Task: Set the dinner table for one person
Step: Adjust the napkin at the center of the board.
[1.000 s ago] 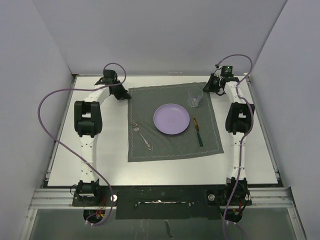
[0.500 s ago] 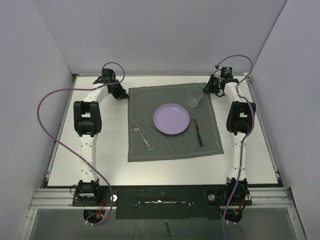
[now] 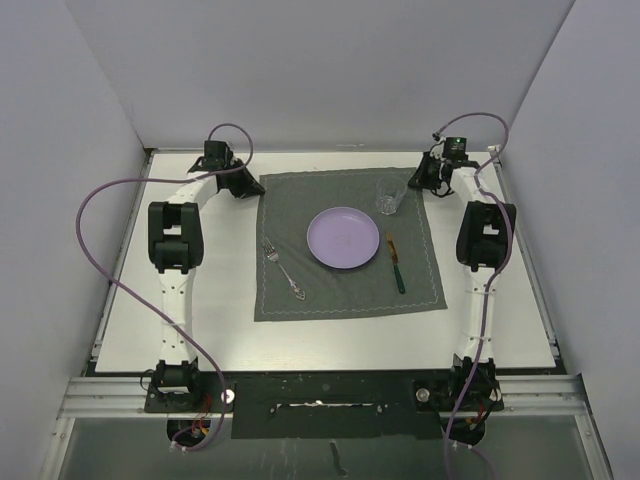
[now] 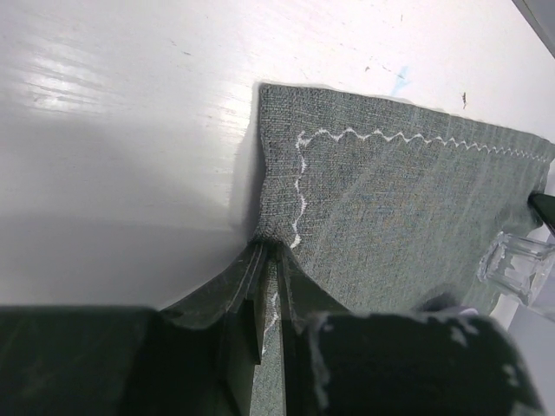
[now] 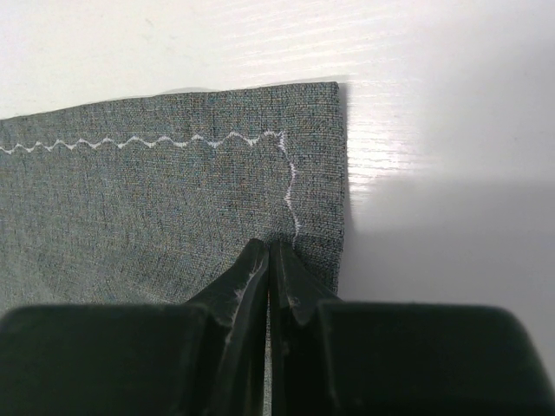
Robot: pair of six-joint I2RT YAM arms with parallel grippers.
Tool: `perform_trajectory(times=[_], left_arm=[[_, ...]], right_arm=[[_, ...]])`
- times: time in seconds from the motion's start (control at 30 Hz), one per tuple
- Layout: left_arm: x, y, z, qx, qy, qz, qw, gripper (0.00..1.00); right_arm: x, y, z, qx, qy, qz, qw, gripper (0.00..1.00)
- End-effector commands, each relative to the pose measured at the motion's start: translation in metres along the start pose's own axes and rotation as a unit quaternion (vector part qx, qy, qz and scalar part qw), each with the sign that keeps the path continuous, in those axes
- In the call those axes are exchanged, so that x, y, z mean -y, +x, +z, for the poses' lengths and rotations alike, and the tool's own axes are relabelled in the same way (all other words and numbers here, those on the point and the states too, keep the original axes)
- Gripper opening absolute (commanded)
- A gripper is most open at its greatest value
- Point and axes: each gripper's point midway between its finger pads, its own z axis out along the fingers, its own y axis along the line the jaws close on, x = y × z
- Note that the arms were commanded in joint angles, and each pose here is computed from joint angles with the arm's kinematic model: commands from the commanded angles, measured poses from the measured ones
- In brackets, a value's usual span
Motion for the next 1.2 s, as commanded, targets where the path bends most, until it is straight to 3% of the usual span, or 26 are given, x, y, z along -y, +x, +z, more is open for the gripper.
perform_trajectory(times=[0.0, 0.53, 0.57, 0.7, 0.73, 0.9, 1.17], left_arm=[[0.018, -0.006, -0.01, 0.012, 0.018, 0.031, 0.999, 0.1], [-0.003, -0.015, -0.03, 0.032, -0.063, 0.033, 0.997, 0.11], [-0.004, -0.017, -0.032, 0.035, -0.065, 0.033, 0.997, 0.11], [-0.005, -0.025, -0.04, 0.052, -0.07, 0.035, 0.996, 0.12], [-0.004, -0.027, -0.042, 0.057, -0.07, 0.036, 0.995, 0.12], [0.002, -0.035, -0.054, 0.077, -0.057, 0.039, 0.995, 0.15], [0.015, -0.04, -0.065, 0.091, -0.035, 0.044, 0.994, 0.17]], right_arm=[[0.023, 0.018, -0.01, -0.028, 0.044, 0.009, 0.999, 0.0], [0.018, 0.009, -0.006, -0.021, 0.028, 0.009, 0.999, 0.0], [0.014, 0.008, -0.006, -0.019, 0.017, 0.008, 1.0, 0.04], [-0.002, -0.004, -0.009, 0.007, -0.024, -0.004, 1.0, 0.45], [-0.006, -0.006, -0.01, 0.013, -0.034, -0.006, 0.999, 0.5], [-0.026, -0.021, -0.021, 0.04, -0.075, -0.014, 0.996, 0.58], [-0.041, -0.042, -0.045, 0.077, -0.087, -0.029, 0.993, 0.59]])
